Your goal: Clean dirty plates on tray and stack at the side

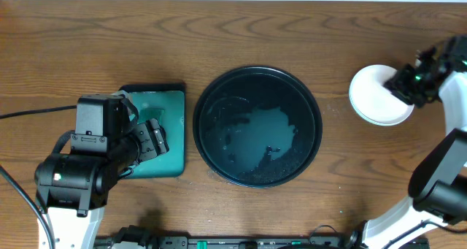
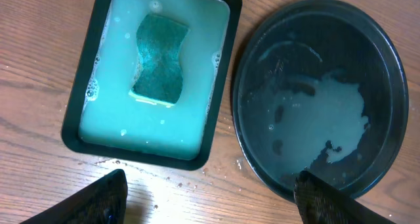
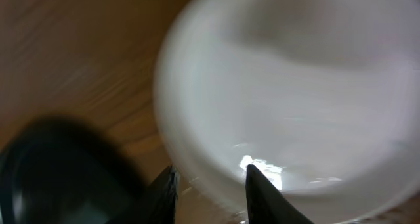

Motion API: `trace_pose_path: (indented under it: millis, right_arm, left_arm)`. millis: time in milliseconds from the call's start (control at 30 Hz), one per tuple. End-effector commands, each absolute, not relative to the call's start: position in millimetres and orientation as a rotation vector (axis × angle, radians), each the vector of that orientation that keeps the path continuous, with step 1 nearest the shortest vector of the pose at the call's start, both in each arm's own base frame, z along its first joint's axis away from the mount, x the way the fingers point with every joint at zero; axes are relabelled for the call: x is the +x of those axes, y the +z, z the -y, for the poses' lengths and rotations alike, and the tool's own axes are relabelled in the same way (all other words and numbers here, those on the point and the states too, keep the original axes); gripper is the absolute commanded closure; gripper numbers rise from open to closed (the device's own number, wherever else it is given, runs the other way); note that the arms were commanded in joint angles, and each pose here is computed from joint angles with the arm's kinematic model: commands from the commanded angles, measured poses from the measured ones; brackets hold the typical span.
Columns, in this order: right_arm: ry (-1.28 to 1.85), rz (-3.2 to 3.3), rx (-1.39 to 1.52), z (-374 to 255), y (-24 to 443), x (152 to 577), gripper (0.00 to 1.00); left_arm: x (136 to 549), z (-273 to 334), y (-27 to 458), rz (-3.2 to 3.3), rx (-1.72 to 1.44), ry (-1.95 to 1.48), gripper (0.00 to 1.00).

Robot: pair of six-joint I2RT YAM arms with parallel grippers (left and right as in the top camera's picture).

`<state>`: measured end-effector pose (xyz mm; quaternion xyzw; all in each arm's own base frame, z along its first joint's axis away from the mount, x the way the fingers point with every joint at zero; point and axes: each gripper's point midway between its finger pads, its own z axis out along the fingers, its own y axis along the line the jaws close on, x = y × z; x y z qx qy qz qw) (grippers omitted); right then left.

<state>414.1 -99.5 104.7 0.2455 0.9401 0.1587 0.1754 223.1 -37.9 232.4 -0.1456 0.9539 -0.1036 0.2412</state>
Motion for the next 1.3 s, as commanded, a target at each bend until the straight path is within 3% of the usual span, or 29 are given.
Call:
trace_pose_path:
  millis: [0,133,233,333,367,400,567,800,933,1267]
  right_arm:
    - [0.454,-2.539,0.223,43,190,421,0.67]
    - [0.397,-2.475,-0.020,-9,241,397,0.62]
    - [0.383,-2.428,-0.150,-45,272,370,0.49]
    - [0.426,-2.365,-0.303,-85,301,335,0.26]
    - [0.441,-2.345,-0.347,-96,309,323,0.04]
    - [0.459,-2.323,-0.400,-109,317,309,0.01]
    - [0.513,-2.213,-0.495,-140,350,263,0.01]
    - [0.578,-2.142,-0.514,-145,371,236,0.01]
    - [0.599,-2.112,-0.468,-144,380,235,0.01]
    - [0.403,-2.142,-0.004,-96,380,263,0.01]
  left_arm:
    - [224,39,234,-2.603,-0.404,-0.287,0.18]
    - [224,39,234,-2.603,-0.404,-0.287,0.18]
    - [224,39,234,-2.603,-0.404,-0.287,0.18]
    - [224,39,234,-2.603,-0.404,-0.287,0.18]
    - [224,39,234,-2.603,-0.404,-0.287,0.18]
    - [224,39,234,-2.603,-0.404,-0.287,0.18]
    - [224,39,234,-2.603,-0.404,-0.287,0.18]
    - [224,39,234,-2.603,-0.404,-0.287,0.18]
    - [224,39,234,-2.603,-0.404,-0.287,0.18]
    - [224,39,234,-2.603,-0.404,-0.287,0.18]
